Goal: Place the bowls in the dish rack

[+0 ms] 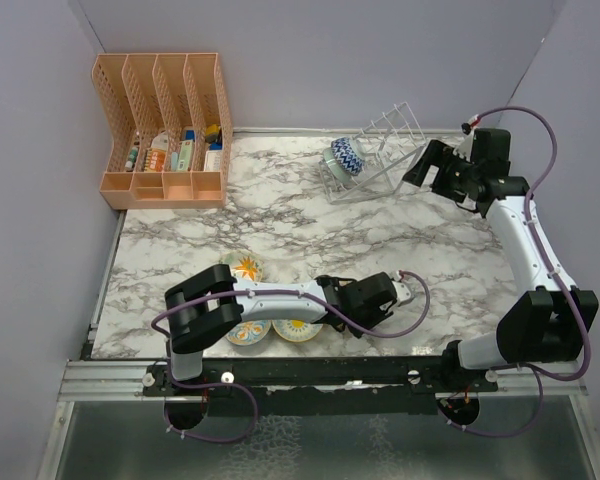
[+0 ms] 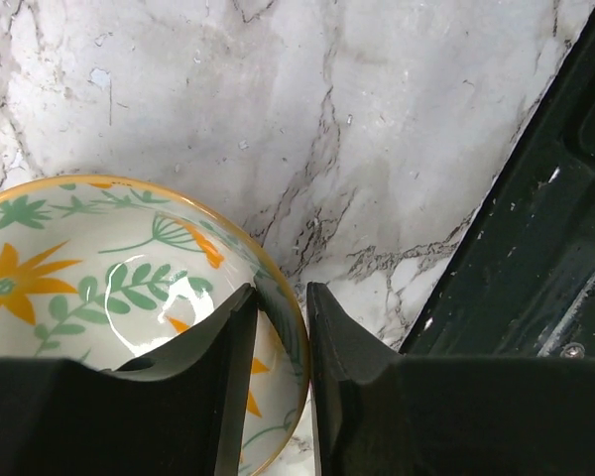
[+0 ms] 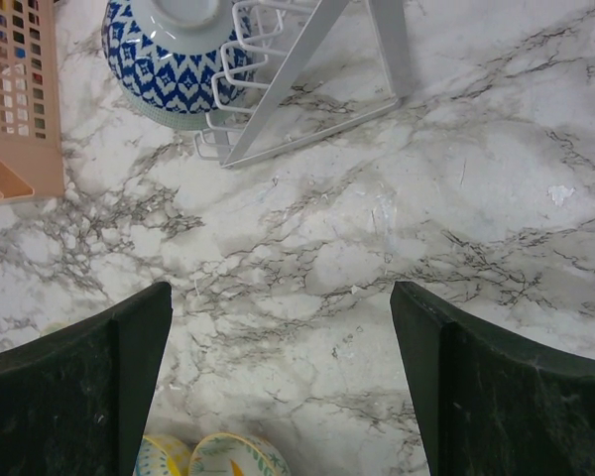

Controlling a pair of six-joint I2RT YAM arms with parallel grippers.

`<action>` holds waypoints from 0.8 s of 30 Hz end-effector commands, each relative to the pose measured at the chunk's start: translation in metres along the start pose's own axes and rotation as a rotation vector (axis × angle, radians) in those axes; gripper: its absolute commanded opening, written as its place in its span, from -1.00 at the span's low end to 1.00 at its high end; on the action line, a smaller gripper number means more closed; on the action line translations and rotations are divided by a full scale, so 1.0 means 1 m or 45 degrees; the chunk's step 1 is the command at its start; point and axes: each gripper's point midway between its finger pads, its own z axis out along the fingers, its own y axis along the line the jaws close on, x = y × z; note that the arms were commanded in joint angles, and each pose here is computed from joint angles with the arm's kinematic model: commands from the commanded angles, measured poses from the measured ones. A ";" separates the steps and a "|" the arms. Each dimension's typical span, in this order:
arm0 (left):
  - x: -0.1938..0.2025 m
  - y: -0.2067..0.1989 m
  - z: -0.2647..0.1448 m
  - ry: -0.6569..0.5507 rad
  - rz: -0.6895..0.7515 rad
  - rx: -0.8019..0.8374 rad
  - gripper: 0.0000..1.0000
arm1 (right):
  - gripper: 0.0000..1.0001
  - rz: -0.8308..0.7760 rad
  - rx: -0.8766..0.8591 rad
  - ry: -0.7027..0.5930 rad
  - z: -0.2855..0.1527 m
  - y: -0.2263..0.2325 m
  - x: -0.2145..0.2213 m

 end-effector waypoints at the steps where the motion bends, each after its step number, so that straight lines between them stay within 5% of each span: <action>1: -0.001 0.009 -0.002 0.007 0.036 -0.061 -1.00 | 0.83 -0.038 0.047 -0.074 -0.011 0.000 -0.021; 11: -0.069 0.030 -0.053 -0.183 0.077 -0.204 -1.00 | 0.83 0.022 0.081 -0.120 -0.014 -0.005 -0.033; 19: -0.110 0.050 -0.084 -0.344 -0.080 -0.102 -1.00 | 0.83 0.047 0.125 -0.160 -0.025 -0.016 -0.037; 24: -0.161 0.094 -0.147 -0.586 -0.277 -0.049 -1.00 | 0.83 0.063 0.167 -0.164 -0.028 -0.027 -0.038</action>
